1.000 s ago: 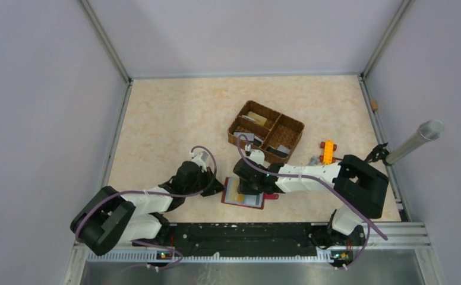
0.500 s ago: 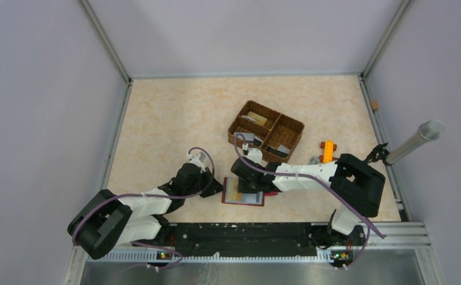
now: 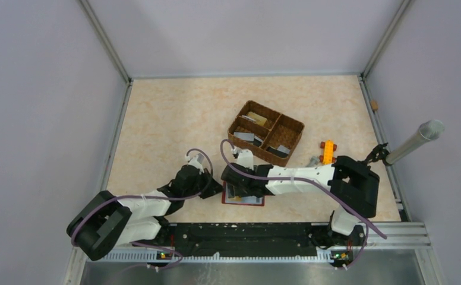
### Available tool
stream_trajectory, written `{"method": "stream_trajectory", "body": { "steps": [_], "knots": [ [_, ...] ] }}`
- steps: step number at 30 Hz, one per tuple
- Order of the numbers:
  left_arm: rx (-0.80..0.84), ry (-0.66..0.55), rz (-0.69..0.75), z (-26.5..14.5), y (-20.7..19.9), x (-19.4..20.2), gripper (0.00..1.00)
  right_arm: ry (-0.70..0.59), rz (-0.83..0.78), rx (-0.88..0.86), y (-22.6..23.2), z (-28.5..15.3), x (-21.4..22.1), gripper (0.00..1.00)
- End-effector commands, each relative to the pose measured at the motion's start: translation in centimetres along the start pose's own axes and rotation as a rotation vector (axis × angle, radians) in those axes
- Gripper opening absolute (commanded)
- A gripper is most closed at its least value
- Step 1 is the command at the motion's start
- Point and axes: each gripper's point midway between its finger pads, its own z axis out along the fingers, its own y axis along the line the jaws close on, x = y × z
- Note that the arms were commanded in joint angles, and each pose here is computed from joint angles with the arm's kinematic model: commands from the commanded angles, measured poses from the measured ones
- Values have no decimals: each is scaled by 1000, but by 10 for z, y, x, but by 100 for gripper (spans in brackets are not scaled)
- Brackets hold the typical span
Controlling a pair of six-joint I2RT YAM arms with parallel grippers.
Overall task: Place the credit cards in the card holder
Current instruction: Insert the credit card into the card holder, then turn over the card slot in the card holder.
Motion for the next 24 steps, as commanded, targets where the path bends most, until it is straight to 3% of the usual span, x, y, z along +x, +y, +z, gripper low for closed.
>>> {"method": "stream_trajectory", "body": {
  "steps": [1,24],
  "knots": [
    [-41,7,-4,-4,14,8,0,-36,-68,45,11,-1,-7,67],
    [-26,1,-6,-5,11,8,0,-7,-108,23,33,11,6,72]
  ]
}}
